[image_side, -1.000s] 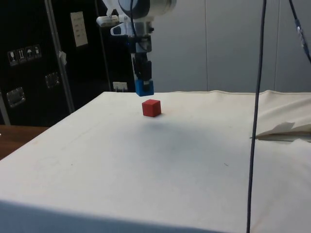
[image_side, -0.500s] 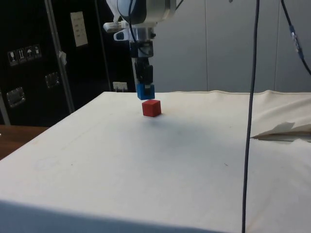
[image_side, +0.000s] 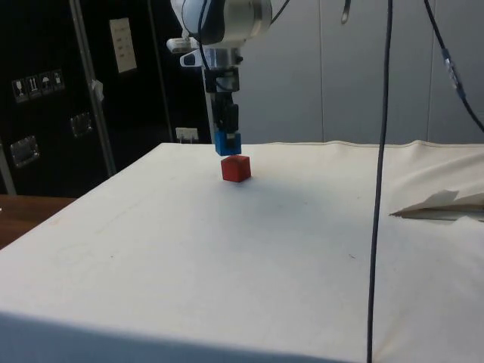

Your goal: Stack the two cubes.

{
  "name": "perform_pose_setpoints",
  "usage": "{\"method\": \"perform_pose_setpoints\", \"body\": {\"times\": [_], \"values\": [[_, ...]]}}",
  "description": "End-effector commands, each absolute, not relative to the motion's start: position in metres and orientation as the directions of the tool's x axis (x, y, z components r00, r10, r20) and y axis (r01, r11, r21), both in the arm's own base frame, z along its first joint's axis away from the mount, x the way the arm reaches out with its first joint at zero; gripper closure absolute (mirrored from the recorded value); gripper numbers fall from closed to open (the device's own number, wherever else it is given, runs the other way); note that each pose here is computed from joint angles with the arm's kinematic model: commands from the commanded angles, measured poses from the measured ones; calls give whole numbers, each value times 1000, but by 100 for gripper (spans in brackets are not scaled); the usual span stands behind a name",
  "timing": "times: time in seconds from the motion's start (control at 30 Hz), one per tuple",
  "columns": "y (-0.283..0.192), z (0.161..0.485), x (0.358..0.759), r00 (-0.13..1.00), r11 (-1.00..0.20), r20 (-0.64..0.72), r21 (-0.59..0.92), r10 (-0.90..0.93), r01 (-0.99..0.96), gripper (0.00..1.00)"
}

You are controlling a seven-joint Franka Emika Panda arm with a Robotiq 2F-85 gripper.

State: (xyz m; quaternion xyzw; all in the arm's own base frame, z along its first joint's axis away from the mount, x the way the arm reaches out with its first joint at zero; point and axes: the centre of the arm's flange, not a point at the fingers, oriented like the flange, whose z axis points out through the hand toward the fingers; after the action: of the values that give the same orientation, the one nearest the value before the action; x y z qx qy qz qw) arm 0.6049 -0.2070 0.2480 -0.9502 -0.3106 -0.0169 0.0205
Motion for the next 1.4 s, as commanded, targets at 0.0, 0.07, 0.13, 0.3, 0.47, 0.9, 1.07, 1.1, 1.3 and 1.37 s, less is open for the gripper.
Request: {"method": "perform_pose_setpoints", "body": {"times": [0.0, 0.07, 0.13, 0.3, 0.47, 0.9, 1.07, 1.1, 1.3, 1.37], "values": [[-210, 247, 606, 806, -806, 46, -36, 590, 591, 100], [-215, 245, 607, 807, -807, 45, -33, 589, 590, 100], [-217, 245, 607, 808, -807, 43, -31, 588, 589, 100], [-220, 244, 606, 808, -808, 39, -28, 588, 589, 100], [-222, 242, 604, 805, -805, 37, -26, 592, 593, 100], [-222, 236, 602, 798, -797, 29, -31, 602, 603, 100], [-221, 236, 602, 798, -797, 29, -32, 603, 603, 100], [-221, 236, 602, 797, -797, 28, -32, 603, 603, 100], [-221, 236, 603, 798, -798, 29, -34, 602, 602, 85], [-221, 236, 603, 798, -797, 29, -34, 602, 603, 56]]}}
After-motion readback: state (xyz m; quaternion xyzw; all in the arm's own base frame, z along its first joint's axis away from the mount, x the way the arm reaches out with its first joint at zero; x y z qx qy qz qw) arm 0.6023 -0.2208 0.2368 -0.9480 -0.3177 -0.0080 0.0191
